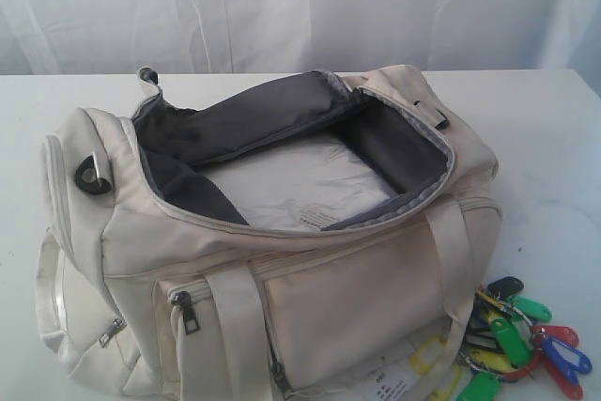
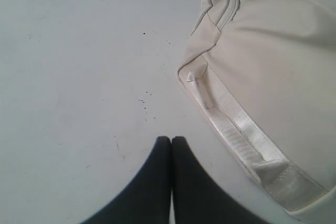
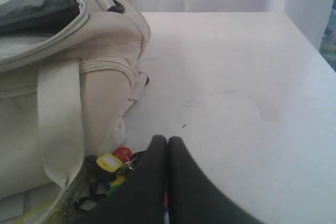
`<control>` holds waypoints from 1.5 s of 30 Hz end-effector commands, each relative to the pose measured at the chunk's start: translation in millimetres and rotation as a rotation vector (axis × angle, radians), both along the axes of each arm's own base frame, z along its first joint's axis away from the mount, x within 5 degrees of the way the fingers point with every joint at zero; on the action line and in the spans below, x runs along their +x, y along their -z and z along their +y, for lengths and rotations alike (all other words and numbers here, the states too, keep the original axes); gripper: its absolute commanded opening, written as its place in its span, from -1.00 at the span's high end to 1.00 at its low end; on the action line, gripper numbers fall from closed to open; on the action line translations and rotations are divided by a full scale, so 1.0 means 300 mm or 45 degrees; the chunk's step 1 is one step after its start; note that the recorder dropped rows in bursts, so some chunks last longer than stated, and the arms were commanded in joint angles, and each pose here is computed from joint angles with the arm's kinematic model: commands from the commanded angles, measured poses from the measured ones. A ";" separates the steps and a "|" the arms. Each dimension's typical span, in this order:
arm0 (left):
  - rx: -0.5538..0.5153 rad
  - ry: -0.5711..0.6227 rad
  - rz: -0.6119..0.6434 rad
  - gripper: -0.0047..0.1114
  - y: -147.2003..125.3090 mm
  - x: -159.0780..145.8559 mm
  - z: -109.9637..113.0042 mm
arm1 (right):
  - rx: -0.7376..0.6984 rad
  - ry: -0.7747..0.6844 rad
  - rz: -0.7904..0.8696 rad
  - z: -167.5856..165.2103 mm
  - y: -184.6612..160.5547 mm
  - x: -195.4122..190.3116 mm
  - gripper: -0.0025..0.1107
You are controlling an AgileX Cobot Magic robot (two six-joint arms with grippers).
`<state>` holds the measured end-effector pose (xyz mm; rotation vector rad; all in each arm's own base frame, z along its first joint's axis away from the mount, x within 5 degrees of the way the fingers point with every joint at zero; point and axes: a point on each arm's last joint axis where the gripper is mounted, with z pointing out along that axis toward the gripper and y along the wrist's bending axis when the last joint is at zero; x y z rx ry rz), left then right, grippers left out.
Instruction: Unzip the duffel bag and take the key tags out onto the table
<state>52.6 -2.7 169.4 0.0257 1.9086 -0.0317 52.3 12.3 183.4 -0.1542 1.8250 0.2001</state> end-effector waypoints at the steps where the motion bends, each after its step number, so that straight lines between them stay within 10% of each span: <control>1: -0.017 -0.006 -0.002 0.92 0.003 -0.001 0.000 | -0.048 -0.011 -0.014 -0.001 0.003 -0.001 0.96; 45: -0.017 -0.006 -0.004 0.92 0.002 0.000 0.000 | 0.039 0.013 0.007 -0.001 0.003 -0.001 0.96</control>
